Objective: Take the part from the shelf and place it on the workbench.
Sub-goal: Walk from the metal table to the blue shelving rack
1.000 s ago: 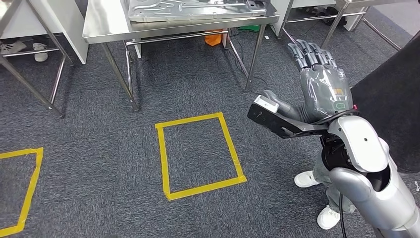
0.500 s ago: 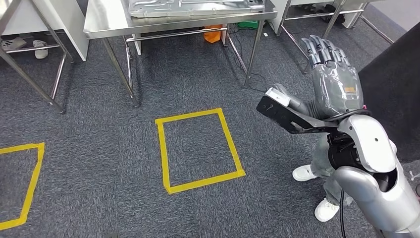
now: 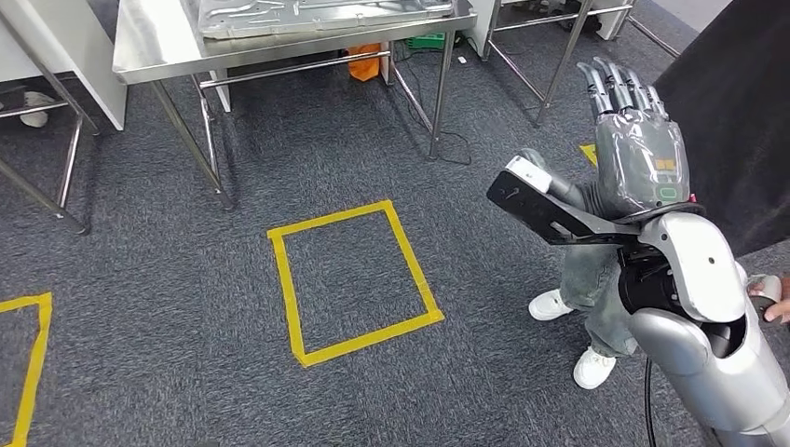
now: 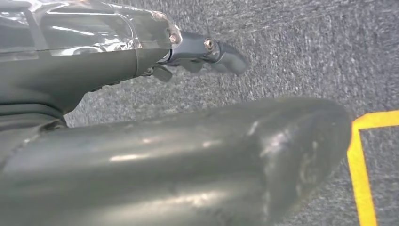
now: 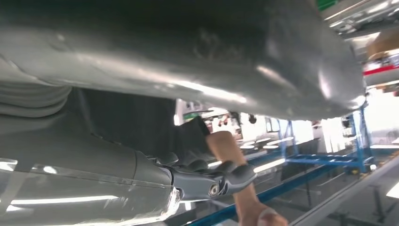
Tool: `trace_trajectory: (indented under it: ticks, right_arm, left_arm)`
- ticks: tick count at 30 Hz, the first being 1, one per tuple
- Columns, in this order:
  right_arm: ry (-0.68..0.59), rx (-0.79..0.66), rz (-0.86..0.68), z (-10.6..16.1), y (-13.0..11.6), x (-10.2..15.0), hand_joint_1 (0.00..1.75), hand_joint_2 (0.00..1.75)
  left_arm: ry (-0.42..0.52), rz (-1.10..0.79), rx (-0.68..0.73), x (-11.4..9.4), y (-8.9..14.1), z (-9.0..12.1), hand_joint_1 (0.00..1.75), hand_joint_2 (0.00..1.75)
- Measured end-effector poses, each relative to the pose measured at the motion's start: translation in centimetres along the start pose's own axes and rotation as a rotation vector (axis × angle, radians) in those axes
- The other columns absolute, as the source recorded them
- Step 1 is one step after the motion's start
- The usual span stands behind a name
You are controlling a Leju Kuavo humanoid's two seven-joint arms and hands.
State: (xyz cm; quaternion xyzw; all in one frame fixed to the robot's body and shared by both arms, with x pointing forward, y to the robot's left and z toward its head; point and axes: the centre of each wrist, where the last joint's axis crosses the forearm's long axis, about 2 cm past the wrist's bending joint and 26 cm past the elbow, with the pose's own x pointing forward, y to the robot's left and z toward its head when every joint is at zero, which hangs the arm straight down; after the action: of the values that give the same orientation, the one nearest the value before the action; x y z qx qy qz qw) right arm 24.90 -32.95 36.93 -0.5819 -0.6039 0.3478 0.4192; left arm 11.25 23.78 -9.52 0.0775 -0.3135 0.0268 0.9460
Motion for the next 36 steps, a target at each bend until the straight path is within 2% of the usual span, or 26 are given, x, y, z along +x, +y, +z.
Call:
trace_trajectory:
  ticks: [36]
  right_arm:
    - [0.029, -0.071, -0.004, 0.22, -0.74, -0.13, 0.0, 0.0]
  left_arm:
    - [-0.009, -0.005, 0.009, 0.14, 0.51, -0.2, 0.0, 0.0]
